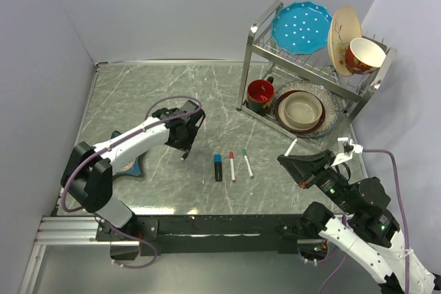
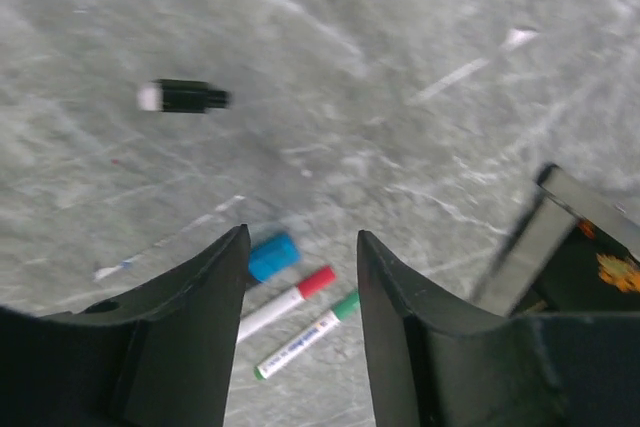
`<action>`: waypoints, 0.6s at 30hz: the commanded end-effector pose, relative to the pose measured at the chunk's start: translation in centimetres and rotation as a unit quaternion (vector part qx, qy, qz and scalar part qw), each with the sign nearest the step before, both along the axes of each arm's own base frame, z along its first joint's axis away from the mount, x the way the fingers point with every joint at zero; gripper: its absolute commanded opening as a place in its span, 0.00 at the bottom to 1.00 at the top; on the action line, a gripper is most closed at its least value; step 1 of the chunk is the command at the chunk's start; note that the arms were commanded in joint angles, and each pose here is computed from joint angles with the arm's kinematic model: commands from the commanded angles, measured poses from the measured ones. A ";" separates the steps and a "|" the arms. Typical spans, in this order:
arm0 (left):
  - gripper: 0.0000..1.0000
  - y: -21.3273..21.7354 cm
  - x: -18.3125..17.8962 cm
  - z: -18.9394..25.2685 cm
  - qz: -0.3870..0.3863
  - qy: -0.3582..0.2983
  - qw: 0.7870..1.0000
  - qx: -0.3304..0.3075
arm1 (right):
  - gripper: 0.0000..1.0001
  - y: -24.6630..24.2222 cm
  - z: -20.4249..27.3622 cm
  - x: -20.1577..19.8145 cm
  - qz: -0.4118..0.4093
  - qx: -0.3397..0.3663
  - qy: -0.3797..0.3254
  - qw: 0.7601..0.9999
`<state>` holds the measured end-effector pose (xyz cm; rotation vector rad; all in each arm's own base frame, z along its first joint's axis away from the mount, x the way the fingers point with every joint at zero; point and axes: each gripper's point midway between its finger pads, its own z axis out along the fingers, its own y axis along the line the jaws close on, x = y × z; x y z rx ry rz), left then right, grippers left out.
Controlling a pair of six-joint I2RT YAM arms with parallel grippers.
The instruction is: Insert the pens into the pen caps
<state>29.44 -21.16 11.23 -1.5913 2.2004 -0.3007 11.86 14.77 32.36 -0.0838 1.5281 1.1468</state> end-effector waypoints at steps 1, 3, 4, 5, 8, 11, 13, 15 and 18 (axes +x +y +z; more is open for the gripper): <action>0.53 -0.1 0.4 -0.2 0.096 0.000 0.994 -0.046 | 0.00 -0.3 0.3 -0.1 -0.006 0.005 -0.005 1.000; 0.55 0.2 0.5 -0.7 0.099 0.006 0.995 -0.031 | 0.00 -0.4 0.3 0.0 -0.007 0.005 -0.007 1.000; 0.56 0.3 0.8 -0.9 0.101 0.000 0.995 -0.028 | 0.00 -0.3 0.1 0.0 -0.006 0.002 -0.005 1.000; 0.57 0.6 0.7 -1.4 0.104 -0.001 0.994 -0.024 | 0.00 -0.3 0.3 0.0 -0.005 0.005 -0.007 1.000; 0.62 1.0 1.0 -1.8 0.123 -0.017 0.992 -0.031 | 0.00 0.1 0.3 0.1 0.000 0.005 -0.006 1.000; 0.65 1.5 1.0 -2.0 0.138 -0.016 0.990 -0.019 | 0.00 0.3 0.0 0.1 0.004 0.002 -0.003 1.000; 0.66 2.0 0.9 -2.4 0.143 -0.009 0.990 -0.003 | 0.00 0.3 0.1 0.1 0.004 0.003 -0.004 1.000; 0.67 2.0 0.9 -2.9 0.146 -0.006 0.989 0.001 | 0.00 0.2 0.1 0.0 0.003 0.005 -0.005 1.000; 0.69 1.3 1.4 -3.5 0.135 -0.010 0.991 -0.018 | 0.00 0.2 0.2 0.0 0.002 0.007 -0.007 1.000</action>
